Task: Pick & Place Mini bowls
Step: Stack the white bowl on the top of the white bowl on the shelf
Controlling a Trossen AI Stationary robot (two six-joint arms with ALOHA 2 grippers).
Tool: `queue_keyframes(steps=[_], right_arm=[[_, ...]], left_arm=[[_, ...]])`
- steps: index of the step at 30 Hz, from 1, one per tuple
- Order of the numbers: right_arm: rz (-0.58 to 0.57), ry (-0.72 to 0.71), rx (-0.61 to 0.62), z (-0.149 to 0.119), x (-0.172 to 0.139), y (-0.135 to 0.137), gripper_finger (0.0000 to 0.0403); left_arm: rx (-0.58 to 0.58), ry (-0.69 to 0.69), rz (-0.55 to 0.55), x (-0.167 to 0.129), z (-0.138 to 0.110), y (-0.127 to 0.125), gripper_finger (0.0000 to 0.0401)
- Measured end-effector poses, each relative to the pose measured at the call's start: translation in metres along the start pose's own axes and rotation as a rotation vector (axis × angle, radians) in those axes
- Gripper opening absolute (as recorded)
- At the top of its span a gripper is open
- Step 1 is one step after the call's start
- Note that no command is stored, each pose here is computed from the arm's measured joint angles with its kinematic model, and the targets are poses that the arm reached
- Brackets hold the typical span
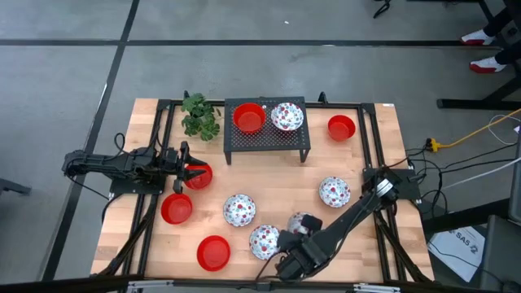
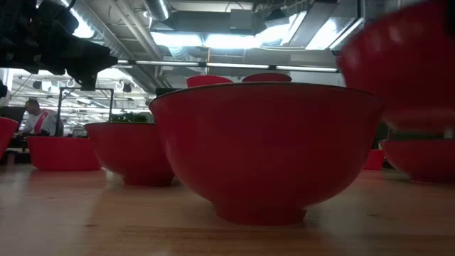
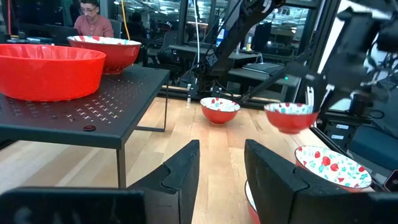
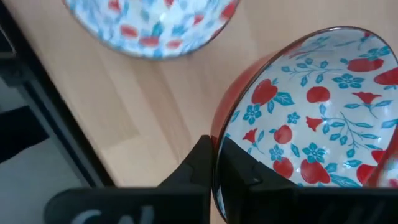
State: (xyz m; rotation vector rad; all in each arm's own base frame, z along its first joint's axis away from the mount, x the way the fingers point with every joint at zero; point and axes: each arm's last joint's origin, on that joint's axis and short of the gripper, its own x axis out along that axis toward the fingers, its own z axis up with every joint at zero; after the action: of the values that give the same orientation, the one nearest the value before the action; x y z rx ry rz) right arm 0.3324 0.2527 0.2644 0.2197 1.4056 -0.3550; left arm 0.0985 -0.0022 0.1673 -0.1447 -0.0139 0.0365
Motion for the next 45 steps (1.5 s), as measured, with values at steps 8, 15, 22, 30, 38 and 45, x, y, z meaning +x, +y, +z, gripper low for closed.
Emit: queue_keyframes(steps=[8,15,22,30,38,45], right_arm=[[-0.009,-0.173,-0.020,0.026,-0.052,-0.021,0.0014],[0.029,-0.302,-0.058,0.051,-0.079,-0.044,0.0014],[-0.010,-0.317,-0.166,0.072,-0.082,-0.067,0.0014],[-0.122,-0.343,-0.304,0.104,-0.078,-0.100,0.0015],[-0.101,-0.487,-0.377,0.121,-0.107,-0.134,0.0015],[-0.132,-0.597,-0.378,0.126,-0.134,-0.169,0.0015]], left_arm=[[0.000,0.000,0.000,0.000,0.000,0.000,0.0123],[0.000,0.000,-0.001,0.000,0.000,0.000,0.0123],[0.000,0.000,0.000,0.000,0.000,0.000,0.0123],[0.000,0.000,0.000,0.000,0.000,0.000,0.0123],[0.000,0.001,0.000,0.000,0.000,0.000,0.0123],[0.000,0.000,0.001,0.000,0.000,0.000,0.0123]])
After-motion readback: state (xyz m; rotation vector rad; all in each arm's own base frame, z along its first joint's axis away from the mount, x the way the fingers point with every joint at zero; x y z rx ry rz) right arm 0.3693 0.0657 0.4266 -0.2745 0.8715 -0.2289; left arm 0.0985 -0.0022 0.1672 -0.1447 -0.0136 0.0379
